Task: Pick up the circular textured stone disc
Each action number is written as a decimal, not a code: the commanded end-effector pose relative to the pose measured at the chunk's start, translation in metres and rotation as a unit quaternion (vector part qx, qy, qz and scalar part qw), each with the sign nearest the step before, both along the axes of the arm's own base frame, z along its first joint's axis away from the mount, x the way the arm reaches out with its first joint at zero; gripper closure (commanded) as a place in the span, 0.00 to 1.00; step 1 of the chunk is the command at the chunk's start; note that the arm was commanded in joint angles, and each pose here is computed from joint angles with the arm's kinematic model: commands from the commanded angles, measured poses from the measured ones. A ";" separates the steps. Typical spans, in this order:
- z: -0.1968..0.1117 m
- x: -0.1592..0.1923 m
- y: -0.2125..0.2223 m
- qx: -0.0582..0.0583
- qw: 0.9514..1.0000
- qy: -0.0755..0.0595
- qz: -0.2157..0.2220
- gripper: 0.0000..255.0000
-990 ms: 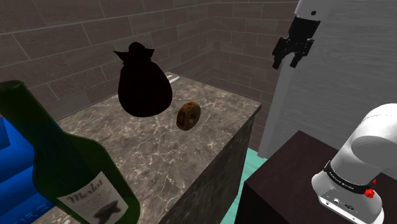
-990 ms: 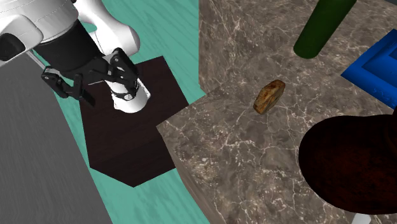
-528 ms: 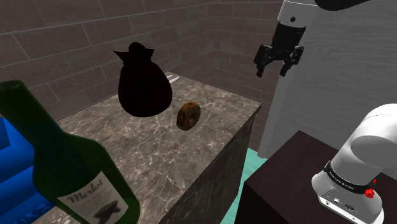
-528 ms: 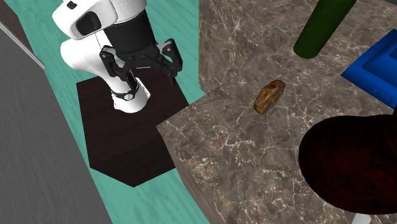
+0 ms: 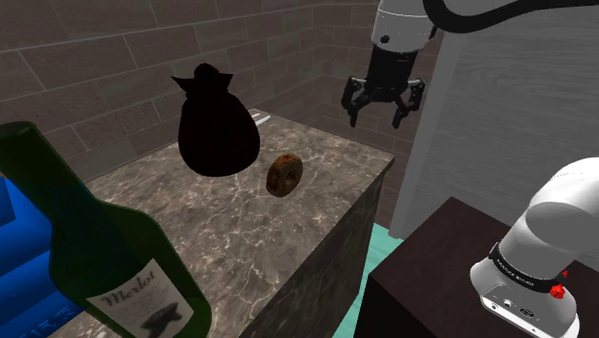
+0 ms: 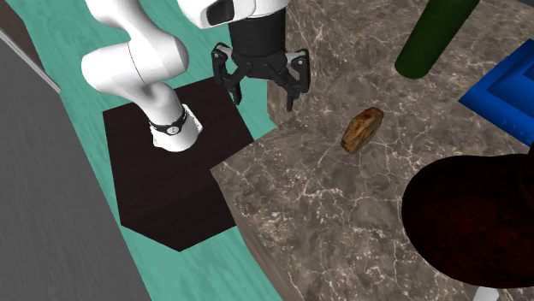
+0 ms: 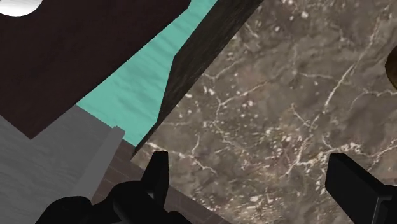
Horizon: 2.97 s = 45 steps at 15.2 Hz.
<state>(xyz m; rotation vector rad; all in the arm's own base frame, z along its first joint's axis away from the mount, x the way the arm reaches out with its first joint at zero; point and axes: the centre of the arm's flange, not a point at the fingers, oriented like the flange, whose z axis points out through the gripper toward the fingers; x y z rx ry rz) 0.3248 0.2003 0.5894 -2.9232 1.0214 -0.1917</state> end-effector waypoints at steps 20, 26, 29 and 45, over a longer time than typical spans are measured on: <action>-0.063 0.095 0.175 -0.028 0.980 0.011 -0.196 0.00; -0.066 0.096 0.175 -0.028 0.980 0.011 -0.196 1.00; -0.066 0.095 0.175 -0.028 0.980 0.011 -0.196 1.00; 0.003 0.095 0.175 -0.028 0.980 0.011 -0.196 1.00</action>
